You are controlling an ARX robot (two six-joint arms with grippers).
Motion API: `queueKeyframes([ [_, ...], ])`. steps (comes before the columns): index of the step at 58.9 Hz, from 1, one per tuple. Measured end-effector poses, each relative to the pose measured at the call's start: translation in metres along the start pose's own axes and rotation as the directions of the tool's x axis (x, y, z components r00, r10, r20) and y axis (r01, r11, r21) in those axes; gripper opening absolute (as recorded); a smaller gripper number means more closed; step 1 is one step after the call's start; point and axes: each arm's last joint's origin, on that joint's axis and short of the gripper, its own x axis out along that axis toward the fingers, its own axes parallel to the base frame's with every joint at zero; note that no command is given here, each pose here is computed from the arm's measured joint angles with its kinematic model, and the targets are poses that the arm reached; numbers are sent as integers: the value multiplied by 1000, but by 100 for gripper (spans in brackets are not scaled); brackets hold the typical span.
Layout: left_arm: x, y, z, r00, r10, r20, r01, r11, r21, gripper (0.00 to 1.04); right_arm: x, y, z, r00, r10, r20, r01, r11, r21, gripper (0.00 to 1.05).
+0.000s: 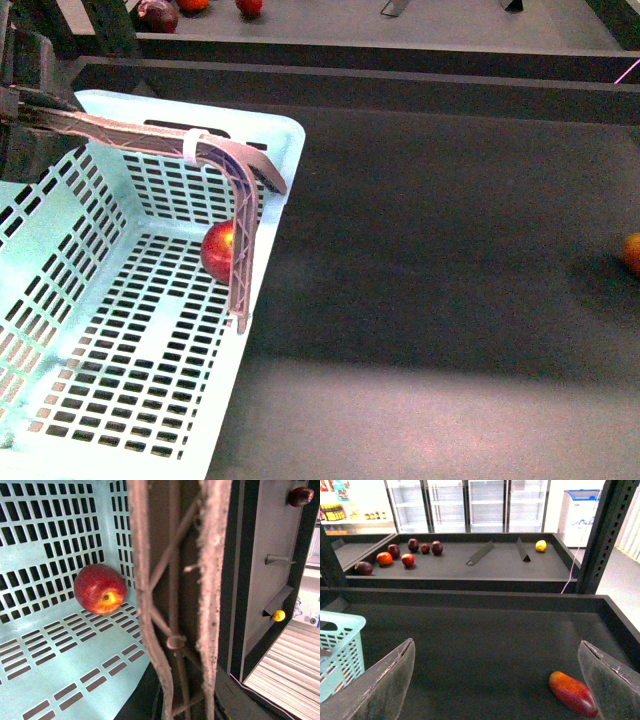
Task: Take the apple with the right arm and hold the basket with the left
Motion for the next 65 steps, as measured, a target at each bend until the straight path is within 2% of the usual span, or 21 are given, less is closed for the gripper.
queueKeyframes([
  [8, -11, 9, -3, 1000, 30, -7, -30, 999, -21, 32, 0, 0, 0, 1000, 0, 0, 0, 1000, 0, 96],
  [15, -28, 8, -5, 1000, 8, 17, -7, 998, -61, 52, 0, 0, 0, 1000, 0, 0, 0, 1000, 0, 96],
  [23, -73, 1, -17, 993, -2, 117, 12, 996, -85, 89, 0, 0, 0, 1000, 0, 0, 0, 1000, 0, 96],
  [26, -84, -1, -21, 991, -13, 136, 24, 997, -79, 97, 0, 0, 0, 1000, 0, 0, 0, 1000, 0, 96],
  [28, -90, -2, -24, 989, -20, 146, 31, 997, -73, 100, 0, 0, 0, 1000, 0, 0, 0, 1000, 0, 96],
  [40, -99, -10, -32, 985, -53, 162, 61, 997, -43, 98, 0, 0, 0, 1000, 0, 0, 0, 1000, 0, 96],
  [41, -99, -10, -32, 983, -71, 167, 75, 997, -18, 96, 0, 0, 0, 1000, 0, 0, 0, 1000, 0, 96],
  [44, -94, -5, -29, 943, -276, 188, 242, 953, 184, 86, 0, 0, 0, 1000, 0, 0, 0, 1000, 0, 96],
  [45, -94, -3, -28, 932, -309, 188, 265, 937, 226, 84, 0, 0, 0, 1000, 0, 0, 0, 1000, 0, 96],
  [47, -96, 5, -24, 888, -419, 189, 320, 858, 402, 77, 0, 0, 0, 1000, 0, 0, 0, 1000, 0, 96],
  [49, -98, 12, -20, 853, -484, 196, 334, 794, 508, 72, 0, 0, 0, 1000, -1, 0, 1, 1000, 0, 96],
  [51, -103, 19, -15, 807, -555, 204, 291, 673, 680, 64, 0, 0, 0, 1000, -1, 0, 1, 1000, 0, 96],
  [54, -110, 25, -9, 762, -611, 216, 217, 554, 803, 55, 0, 0, 0, 1000, 0, 0, 0, 1000, 0, 96],
  [58, -117, 34, -3, 739, -637, 218, 76, 400, 913, 43, 0, 0, 0, 1000, 0, 0, 0, 1000, 0, 96],
  [62, -120, 45, 2, 741, -635, 218, -20, 304, 952, 30, 0, 0, 0, 1000, 0, 0, 0, 1000, 0, 96],
  [65, -121, 53, 5, 747, -628, 217, -53, 270, 961, 21, 0, 0, 0, 1000, 0, 0, 0, 1000, 0, 96],
])
